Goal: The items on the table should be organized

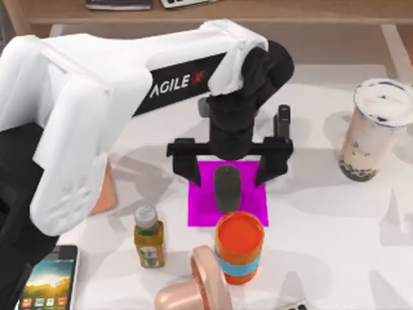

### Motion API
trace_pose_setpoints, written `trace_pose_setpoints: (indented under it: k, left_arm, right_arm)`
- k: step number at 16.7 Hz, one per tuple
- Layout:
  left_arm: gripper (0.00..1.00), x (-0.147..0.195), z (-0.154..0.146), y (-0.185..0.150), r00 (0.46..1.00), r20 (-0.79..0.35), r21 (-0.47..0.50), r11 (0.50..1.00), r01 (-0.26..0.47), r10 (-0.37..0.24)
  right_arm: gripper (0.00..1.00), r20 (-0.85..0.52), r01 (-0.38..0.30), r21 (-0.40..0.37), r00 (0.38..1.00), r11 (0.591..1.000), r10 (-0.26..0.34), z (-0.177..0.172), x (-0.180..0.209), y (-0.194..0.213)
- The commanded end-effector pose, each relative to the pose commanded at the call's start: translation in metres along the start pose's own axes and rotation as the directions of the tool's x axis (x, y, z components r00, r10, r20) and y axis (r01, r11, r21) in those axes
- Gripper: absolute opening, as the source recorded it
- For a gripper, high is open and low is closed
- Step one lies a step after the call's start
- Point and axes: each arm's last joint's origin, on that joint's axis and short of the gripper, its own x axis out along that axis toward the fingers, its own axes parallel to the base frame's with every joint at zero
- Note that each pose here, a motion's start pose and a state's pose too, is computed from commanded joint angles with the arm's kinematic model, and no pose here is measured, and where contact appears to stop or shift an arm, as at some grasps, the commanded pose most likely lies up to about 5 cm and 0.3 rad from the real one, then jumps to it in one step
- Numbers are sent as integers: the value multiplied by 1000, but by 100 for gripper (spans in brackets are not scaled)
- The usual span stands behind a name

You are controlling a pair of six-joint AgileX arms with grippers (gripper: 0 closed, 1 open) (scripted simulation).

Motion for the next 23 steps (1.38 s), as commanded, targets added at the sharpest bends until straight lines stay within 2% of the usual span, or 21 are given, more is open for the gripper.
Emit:
trace_pose_setpoints:
  k: [6,9,12,14,16,18,20,23]
  left_arm:
    - [100,-1,1,1,1000,1,-2,1000,1,-1]
    - [100,-21,5,13,999,28,6,999,43,-43]
    - [100,-63,-1,40,991,79,42,993,108,-111]
    - [100,-105,-13,64,974,152,86,984,156,-168]
    - [100,-151,-36,94,943,249,139,972,192,-222]
    - [100,-180,-68,128,913,324,171,964,203,-249]
    - [100,-179,-94,162,909,351,149,971,185,-227]
    - [100,-134,-123,206,948,295,35,992,118,-123]
  right_arm:
    - [100,0,0,0,1000,1000,0,0,0,0]
    - [100,0,0,0,1000,1000,0,0,0,0]
    - [100,0,0,0,1000,1000,0,0,0,0]
    - [100,0,0,0,1000,1000,0,0,0,0]
    - [100,0,0,0,1000,1000,0,0,0,0]
    - [100,0,0,0,1000,1000,0,0,0,0]
    - [100,0,0,0,1000,1000,0,0,0,0]
    - [100,0,0,0,1000,1000,0,0,0,0]
